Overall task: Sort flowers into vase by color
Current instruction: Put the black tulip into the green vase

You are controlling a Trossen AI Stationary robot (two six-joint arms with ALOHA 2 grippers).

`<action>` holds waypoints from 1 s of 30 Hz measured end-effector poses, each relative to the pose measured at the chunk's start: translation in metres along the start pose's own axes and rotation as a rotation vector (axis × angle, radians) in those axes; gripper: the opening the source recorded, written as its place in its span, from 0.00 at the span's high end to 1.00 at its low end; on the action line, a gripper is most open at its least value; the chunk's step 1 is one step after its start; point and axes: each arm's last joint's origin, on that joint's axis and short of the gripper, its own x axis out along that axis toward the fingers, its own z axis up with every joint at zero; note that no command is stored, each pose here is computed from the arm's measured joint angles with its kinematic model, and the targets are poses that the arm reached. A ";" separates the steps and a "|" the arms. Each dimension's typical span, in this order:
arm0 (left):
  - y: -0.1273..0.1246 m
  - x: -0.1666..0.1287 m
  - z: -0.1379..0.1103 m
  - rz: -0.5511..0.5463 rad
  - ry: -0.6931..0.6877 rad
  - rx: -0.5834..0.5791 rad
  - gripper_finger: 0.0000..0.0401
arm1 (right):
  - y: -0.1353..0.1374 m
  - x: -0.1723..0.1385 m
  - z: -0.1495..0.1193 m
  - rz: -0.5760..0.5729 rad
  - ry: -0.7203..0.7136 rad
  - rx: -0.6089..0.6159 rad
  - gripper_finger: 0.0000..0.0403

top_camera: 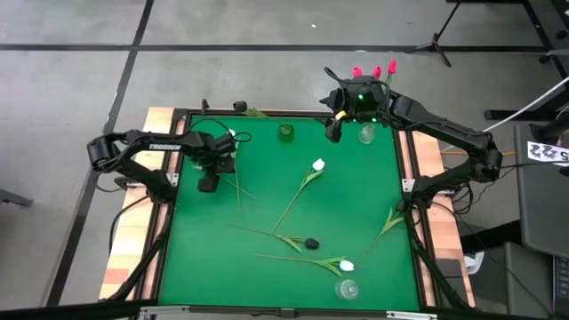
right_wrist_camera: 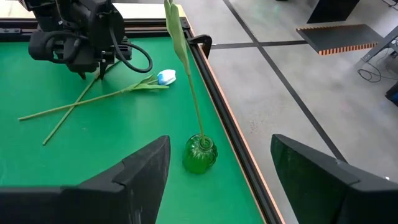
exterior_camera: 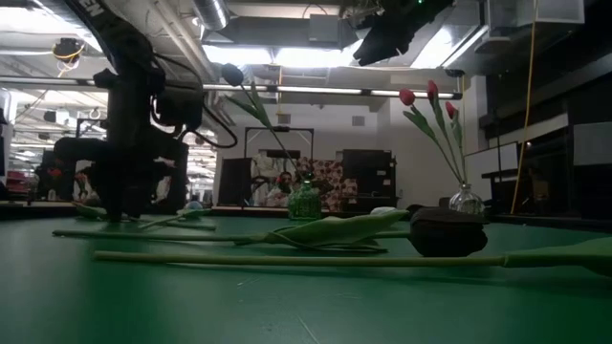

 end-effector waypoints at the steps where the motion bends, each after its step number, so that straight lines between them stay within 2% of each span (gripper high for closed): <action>1: 0.000 0.000 0.000 0.006 0.005 -0.001 0.61 | 0.000 0.000 0.000 0.000 0.000 0.000 0.31; 11: 0.004 -0.005 0.003 0.049 0.018 -0.117 0.97 | 0.000 0.000 0.000 0.000 -0.001 0.015 0.31; 16: 0.004 -0.011 0.006 0.084 0.058 -0.179 0.97 | 0.000 0.000 0.000 0.000 -0.002 0.030 0.31; 21: -0.003 -0.022 0.017 0.110 0.079 -0.135 0.99 | 0.000 -0.003 0.002 -0.004 -0.017 0.030 0.31; 30: -0.021 -0.055 0.054 0.179 -0.018 -0.037 0.99 | -0.001 -0.011 0.005 -0.012 -0.053 0.029 0.31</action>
